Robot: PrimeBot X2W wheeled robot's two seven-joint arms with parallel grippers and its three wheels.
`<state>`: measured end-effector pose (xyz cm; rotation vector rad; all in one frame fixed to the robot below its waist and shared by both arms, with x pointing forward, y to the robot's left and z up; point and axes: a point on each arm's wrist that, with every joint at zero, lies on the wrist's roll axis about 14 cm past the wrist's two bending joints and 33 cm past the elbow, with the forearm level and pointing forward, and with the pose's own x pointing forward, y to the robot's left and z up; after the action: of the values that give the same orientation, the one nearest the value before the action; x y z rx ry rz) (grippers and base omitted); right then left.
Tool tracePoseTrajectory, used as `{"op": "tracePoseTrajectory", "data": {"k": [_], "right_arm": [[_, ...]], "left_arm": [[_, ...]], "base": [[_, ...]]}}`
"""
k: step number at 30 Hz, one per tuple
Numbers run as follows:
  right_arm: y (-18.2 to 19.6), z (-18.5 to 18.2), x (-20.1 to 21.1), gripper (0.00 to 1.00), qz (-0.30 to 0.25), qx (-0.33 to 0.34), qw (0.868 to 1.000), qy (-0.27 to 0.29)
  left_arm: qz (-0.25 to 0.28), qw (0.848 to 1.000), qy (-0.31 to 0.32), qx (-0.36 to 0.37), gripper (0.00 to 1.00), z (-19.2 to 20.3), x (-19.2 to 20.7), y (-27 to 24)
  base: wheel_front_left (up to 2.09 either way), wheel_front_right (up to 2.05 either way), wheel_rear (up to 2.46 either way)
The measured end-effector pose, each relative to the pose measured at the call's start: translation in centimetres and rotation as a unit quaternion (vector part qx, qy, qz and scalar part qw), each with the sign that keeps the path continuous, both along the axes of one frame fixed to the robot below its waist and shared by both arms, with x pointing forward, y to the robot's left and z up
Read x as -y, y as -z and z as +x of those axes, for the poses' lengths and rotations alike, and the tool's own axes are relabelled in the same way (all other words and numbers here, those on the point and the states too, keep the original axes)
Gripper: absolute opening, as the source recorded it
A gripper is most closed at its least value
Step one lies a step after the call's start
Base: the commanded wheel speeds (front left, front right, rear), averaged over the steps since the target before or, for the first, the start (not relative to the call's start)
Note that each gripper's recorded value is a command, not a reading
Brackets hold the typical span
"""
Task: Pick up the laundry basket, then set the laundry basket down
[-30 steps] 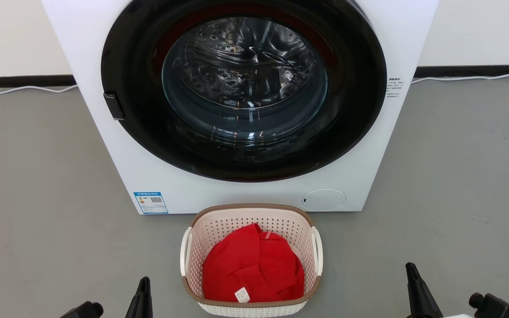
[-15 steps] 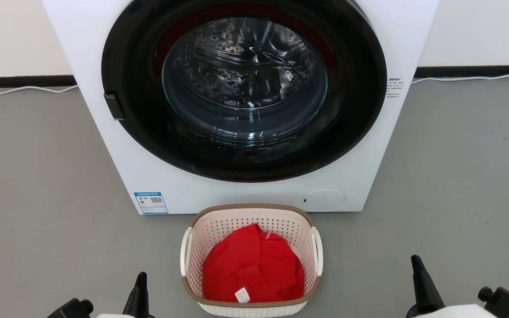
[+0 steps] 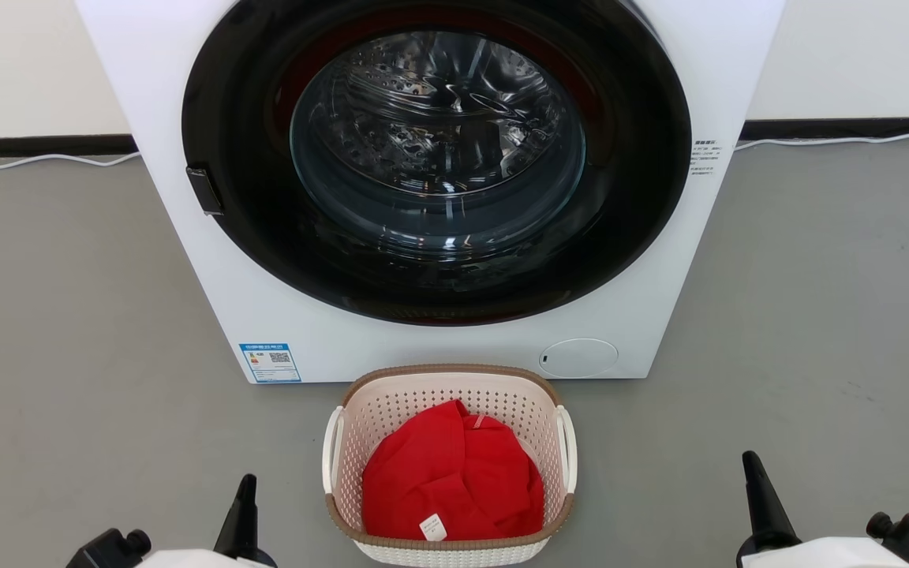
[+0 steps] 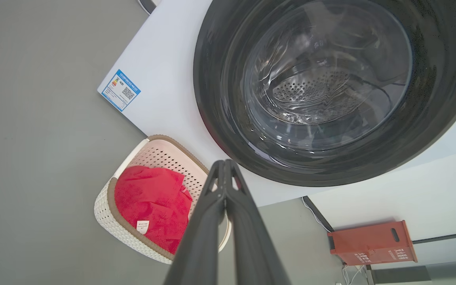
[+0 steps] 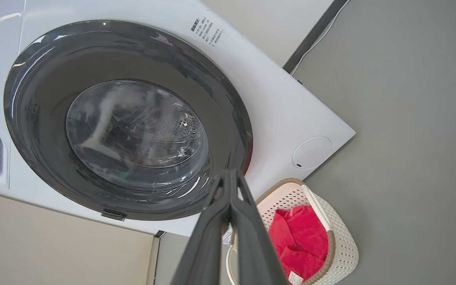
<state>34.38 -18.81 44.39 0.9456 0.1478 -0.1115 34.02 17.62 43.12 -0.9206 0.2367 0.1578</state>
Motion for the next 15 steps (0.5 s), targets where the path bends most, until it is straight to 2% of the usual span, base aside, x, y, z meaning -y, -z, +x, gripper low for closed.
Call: {"op": "tracePoseTrajectory", "data": {"k": [15], "right_arm": [[-1.0, 1.1, 0.5, 0.00, 0.072, 0.012, 0.997, 0.015]], "left_arm": [[-0.074, 0.997, -0.009, 0.012, 0.00, 0.9, -0.1, -0.8]], "base": [[0.00, 0.00, 0.00]]}}
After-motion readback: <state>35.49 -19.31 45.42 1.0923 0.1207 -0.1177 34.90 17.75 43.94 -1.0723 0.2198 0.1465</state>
